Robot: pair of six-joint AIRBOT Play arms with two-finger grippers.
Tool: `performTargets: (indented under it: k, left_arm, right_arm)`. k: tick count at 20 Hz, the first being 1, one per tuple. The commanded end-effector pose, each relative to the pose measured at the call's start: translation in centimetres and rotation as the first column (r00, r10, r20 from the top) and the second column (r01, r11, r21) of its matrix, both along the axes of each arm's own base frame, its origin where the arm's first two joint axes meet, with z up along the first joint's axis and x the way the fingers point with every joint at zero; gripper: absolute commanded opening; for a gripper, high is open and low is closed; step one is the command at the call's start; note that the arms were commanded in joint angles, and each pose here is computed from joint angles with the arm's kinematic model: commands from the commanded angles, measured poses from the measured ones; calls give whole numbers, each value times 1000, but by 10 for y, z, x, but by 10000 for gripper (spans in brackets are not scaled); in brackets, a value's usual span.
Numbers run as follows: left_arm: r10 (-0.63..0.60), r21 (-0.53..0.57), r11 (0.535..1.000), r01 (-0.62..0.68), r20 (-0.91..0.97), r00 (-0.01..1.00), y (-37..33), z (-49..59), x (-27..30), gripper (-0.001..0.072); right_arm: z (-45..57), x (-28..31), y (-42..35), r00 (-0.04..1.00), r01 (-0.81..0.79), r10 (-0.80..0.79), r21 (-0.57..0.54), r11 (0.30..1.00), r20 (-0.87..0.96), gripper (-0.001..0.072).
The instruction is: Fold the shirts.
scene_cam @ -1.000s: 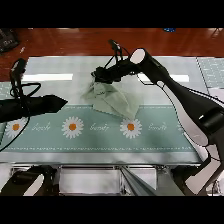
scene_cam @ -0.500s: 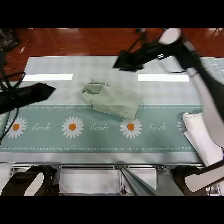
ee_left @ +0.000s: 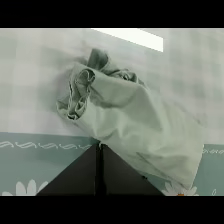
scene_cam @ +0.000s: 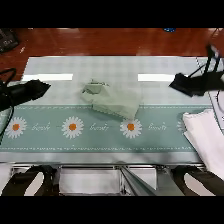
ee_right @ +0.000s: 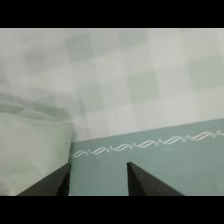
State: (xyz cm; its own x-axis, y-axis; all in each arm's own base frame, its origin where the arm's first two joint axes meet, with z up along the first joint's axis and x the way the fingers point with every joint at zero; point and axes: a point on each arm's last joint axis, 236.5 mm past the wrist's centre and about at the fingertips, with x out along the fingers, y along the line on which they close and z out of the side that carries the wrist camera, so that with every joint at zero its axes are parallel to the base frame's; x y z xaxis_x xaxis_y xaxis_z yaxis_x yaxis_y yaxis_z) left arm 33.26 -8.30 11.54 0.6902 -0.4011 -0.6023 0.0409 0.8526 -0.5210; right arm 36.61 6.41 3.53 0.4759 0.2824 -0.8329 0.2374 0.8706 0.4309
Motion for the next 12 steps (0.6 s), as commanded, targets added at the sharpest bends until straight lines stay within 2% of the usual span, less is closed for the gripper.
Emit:
performTargets:
  k: [1, 7, 12]
  left_arm:
    - [-52, -22, 998, 51, -61, 997, -19, -25, -13, 33]
    - [-81, -22, 997, 80, -78, 994, -28, -31, -18, 33]
    - [-80, -22, 997, 79, -76, 994, -28, -31, -18, 33]
  right_arm:
    - [-68, -21, 43, 994, 106, -97, 202, 974, -57, 408]
    - [-120, -22, 134, 973, -21, 118, 429, 903, -200, 409]
    - [-134, -6, 158, 951, -64, 196, 467, 882, -240, 408]
